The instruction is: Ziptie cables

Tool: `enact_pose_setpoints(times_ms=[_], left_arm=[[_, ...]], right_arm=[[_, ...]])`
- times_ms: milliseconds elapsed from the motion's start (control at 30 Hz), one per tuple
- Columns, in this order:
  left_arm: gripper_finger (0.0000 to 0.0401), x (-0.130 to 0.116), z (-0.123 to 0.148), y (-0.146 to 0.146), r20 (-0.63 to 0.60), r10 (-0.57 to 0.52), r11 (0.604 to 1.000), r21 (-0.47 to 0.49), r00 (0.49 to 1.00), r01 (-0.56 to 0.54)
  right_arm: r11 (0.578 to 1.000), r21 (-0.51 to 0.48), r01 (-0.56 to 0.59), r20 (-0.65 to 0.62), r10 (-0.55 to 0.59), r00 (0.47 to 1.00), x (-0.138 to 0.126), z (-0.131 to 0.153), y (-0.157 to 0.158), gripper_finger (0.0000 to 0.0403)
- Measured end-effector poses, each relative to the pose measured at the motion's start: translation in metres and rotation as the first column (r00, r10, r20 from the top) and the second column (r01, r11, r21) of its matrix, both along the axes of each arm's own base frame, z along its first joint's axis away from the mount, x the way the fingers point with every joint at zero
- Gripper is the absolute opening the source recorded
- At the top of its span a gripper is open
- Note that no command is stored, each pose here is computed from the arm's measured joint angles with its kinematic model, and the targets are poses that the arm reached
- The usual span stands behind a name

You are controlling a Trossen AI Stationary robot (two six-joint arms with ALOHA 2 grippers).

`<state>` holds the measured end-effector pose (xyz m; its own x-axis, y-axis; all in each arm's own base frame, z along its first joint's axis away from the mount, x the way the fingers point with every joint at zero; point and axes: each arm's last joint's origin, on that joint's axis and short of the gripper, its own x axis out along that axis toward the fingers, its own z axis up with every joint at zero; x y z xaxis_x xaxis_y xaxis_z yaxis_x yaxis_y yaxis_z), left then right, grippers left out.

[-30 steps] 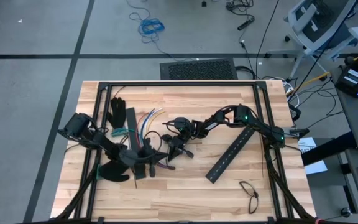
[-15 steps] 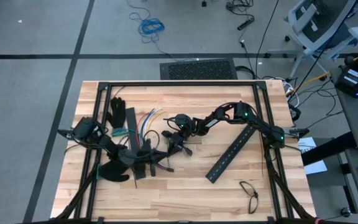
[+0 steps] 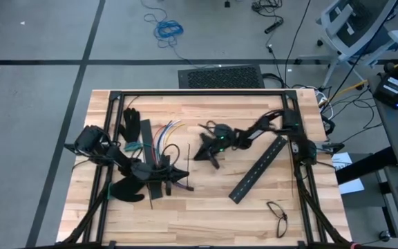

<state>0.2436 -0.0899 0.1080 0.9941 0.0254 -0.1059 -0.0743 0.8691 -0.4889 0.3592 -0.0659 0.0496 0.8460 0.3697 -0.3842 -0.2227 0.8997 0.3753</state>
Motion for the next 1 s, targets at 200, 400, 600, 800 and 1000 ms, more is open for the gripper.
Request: enact_pose_setpoints(times_ms=[200,400,600,800,1000], left_arm=[[0.0000,0.002,0.005,0.011,0.052,0.009,0.999,-0.034,0.999,-0.007],[0.0000,0.016,0.012,0.035,0.101,-0.141,0.987,-0.059,0.985,0.147],[0.0002,0.034,0.005,0.061,-0.020,-0.153,0.965,-0.217,0.988,0.145],[0.0056,0.056,0.016,0.070,-0.015,-0.186,0.928,-0.330,0.982,0.171],[0.0134,0.071,0.021,0.080,-0.051,-0.296,0.879,-0.405,0.954,0.251]], right_arm=[[0.921,0.112,0.374,-0.632,-0.225,0.742,-0.088,0.056,0.023,0.0008],[0.858,0.091,0.506,-0.263,-0.469,0.843,-0.124,0.143,0.042,0.0008],[0.812,0.169,0.559,-0.304,-0.496,0.813,-0.139,0.136,0.043,0.0040],[0.815,0.242,0.527,-0.234,-0.478,0.846,-0.123,0.132,0.042,0.0140],[0.859,0.170,0.482,-0.194,-0.450,0.871,-0.116,0.123,0.042,0.0236]])
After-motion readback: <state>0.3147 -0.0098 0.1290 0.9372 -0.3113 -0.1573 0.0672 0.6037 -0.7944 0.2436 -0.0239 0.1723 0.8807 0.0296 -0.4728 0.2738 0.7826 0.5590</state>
